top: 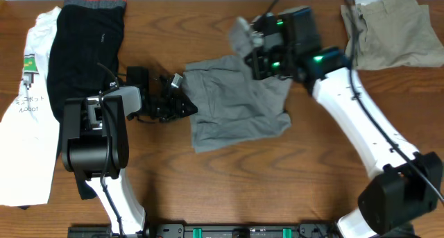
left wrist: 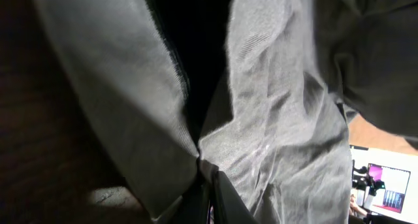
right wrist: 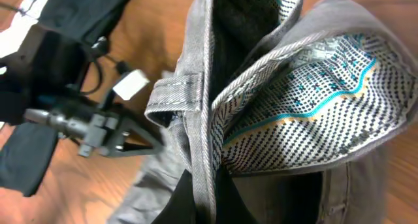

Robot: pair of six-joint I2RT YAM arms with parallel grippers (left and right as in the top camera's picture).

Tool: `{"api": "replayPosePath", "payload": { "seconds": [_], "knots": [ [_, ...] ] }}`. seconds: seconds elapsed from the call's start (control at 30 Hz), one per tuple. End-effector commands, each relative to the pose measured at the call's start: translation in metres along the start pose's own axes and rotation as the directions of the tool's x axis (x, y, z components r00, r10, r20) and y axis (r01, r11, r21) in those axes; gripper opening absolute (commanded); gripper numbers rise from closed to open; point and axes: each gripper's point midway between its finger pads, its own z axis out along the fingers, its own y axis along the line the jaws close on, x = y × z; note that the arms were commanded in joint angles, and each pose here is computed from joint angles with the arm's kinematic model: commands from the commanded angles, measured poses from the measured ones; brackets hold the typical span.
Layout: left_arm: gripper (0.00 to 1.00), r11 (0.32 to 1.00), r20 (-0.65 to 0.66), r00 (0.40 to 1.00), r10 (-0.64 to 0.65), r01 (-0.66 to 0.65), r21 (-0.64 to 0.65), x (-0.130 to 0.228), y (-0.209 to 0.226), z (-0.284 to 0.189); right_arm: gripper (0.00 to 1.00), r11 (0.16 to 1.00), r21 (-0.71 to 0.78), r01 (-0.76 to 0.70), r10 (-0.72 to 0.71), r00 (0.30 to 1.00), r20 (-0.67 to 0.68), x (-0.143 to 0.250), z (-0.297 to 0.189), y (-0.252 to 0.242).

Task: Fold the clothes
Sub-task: 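Fold the right end leftward over the shorts with the right gripper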

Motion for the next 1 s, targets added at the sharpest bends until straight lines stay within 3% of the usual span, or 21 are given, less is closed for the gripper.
{"api": "replayPosePath", "payload": {
  "seconds": [0.0,0.4,0.43,0.47,0.53,0.6,0.67,0.73,0.87,0.97],
  "knots": [
    [0.06,0.988,-0.043,0.997,-0.068,0.061,-0.142,0.017,0.04,0.008,0.01,0.999,-0.02,-0.027,0.026,0.999,-0.032,0.006,0.025,0.017],
    [0.06,0.988,-0.044,0.997,-0.068,0.061,-0.145,0.017,0.041,0.008,0.02,0.989,-0.14,0.036,-0.063,0.979,-0.194,0.065,0.105,0.068],
    [0.06,0.988,-0.044,0.997,-0.068,0.061,-0.145,0.017,0.041,0.008,0.08,0.988,-0.146,0.047,-0.075,0.978,-0.194,0.067,0.106,0.07],
    [0.06,0.988,-0.044,0.997,-0.068,0.061,-0.145,0.017,0.041,0.008,0.21,0.986,-0.153,0.063,-0.092,0.977,-0.191,0.067,0.107,0.074],
    [0.06,0.986,-0.046,0.996,-0.072,0.064,-0.155,0.018,0.042,0.008,0.6,0.984,-0.159,0.082,-0.111,0.977,-0.18,0.066,0.107,0.077],
    [0.06,0.983,-0.044,0.996,-0.081,0.073,-0.168,0.018,0.045,0.007,0.7,0.983,-0.162,0.088,-0.115,0.979,-0.169,0.063,0.107,0.078],
    [0.08,0.981,-0.04,0.995,-0.096,0.088,-0.172,0.019,0.047,0.004,0.73,0.983,-0.161,0.084,-0.109,0.982,-0.156,0.057,0.103,0.075],
    [0.27,0.979,-0.025,0.993,-0.115,0.109,-0.173,0.017,0.051,-0.003,0.75,0.984,-0.163,0.077,-0.099,0.986,-0.133,0.048,0.094,0.071],
    [0.54,0.967,0.029,0.982,-0.186,0.188,-0.175,0.009,0.059,-0.027,0.77,0.987,-0.147,0.066,-0.077,0.994,-0.072,0.024,0.066,0.06],
    [0.67,0.956,0.078,0.971,-0.226,0.237,-0.172,0.003,0.065,-0.05,0.8,0.992,-0.12,0.044,-0.047,0.999,-0.027,0.007,0.039,0.044]
  ]
}}
